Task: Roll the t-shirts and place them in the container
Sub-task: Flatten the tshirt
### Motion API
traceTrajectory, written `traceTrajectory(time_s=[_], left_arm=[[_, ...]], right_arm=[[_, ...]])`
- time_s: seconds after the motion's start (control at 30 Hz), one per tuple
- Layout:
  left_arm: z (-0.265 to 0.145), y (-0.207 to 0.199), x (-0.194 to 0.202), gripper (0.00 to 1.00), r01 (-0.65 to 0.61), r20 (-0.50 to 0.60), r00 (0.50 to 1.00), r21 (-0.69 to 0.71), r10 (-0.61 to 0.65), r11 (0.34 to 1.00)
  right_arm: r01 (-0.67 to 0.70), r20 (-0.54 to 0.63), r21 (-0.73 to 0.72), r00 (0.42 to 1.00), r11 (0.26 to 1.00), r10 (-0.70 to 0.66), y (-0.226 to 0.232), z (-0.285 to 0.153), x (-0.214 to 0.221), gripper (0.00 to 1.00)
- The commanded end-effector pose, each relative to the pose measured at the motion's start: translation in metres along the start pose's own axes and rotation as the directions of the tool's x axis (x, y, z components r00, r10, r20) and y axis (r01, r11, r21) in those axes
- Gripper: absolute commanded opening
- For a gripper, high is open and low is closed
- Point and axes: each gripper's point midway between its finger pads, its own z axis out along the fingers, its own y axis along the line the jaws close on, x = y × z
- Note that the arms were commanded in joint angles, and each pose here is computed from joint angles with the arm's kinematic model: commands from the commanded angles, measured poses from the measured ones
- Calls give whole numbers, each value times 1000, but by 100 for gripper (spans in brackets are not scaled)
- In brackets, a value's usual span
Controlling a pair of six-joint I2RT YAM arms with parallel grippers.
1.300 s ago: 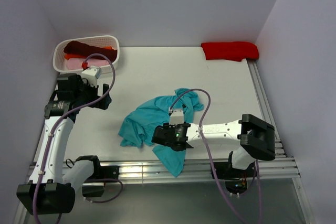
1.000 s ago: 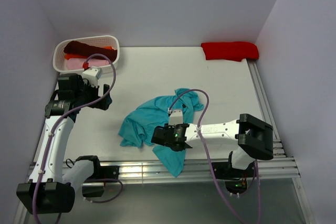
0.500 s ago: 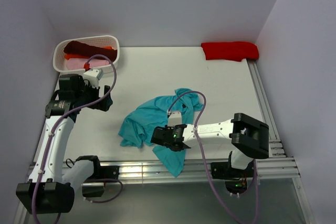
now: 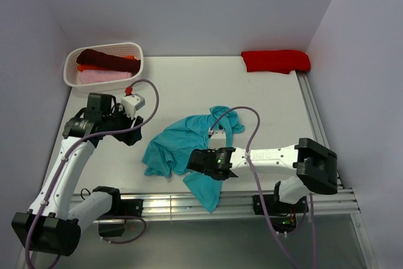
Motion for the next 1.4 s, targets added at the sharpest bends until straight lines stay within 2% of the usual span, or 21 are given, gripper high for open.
traceTrajectory(time_s=[0.0, 0.17, 0.37, 0.5, 0.7, 0.73, 0.87, 1.1, 1.23, 1.27, 1.33, 1.37], left_arm=[[-3, -22, 5, 64, -133, -49, 989, 96, 138, 986], [7, -39, 28, 60, -202, -149, 963, 164, 226, 966], [15, -65, 39, 67, -239, -195, 936, 262, 293, 935], [22, -89, 58, 67, -298, -234, 893, 331, 384, 895], [46, -110, 74, 69, -397, -280, 831, 307, 481, 865], [51, -106, 76, 71, -407, -306, 823, 270, 478, 873], [65, -116, 72, 79, -460, -289, 812, 216, 507, 861], [87, -126, 86, 79, -532, -345, 752, 186, 562, 826], [96, -123, 92, 70, -547, -375, 731, 177, 570, 818], [98, -122, 92, 61, -554, -372, 729, 173, 575, 814], [100, -120, 93, 52, -567, -375, 717, 175, 587, 805], [101, -118, 93, 40, -574, -380, 712, 167, 590, 801]], right_arm=[[-75, 93, 15, 993, 997, 74, -16, -18, -30, 0], [-138, 124, -2, 983, 990, 137, -37, -29, -44, 0], [-201, 138, 17, 971, 979, 197, -68, -33, -49, 0], [-231, 149, 27, 963, 973, 225, -81, -35, -48, 0], [-275, 170, 16, 948, 961, 268, -92, -38, -56, 0], [-280, 174, 19, 946, 960, 273, -94, -38, -57, 0], [-299, 187, 9, 938, 954, 292, -99, -43, -61, 0], [-320, 204, 1, 927, 947, 314, -104, -48, -68, 0], [-326, 207, -5, 925, 945, 320, -105, -50, -69, 0], [-328, 210, -5, 923, 945, 322, -106, -51, -71, 0], [-328, 211, -8, 923, 945, 322, -106, -52, -72, 0], [-332, 218, -10, 920, 943, 326, -107, -53, -73, 0]])
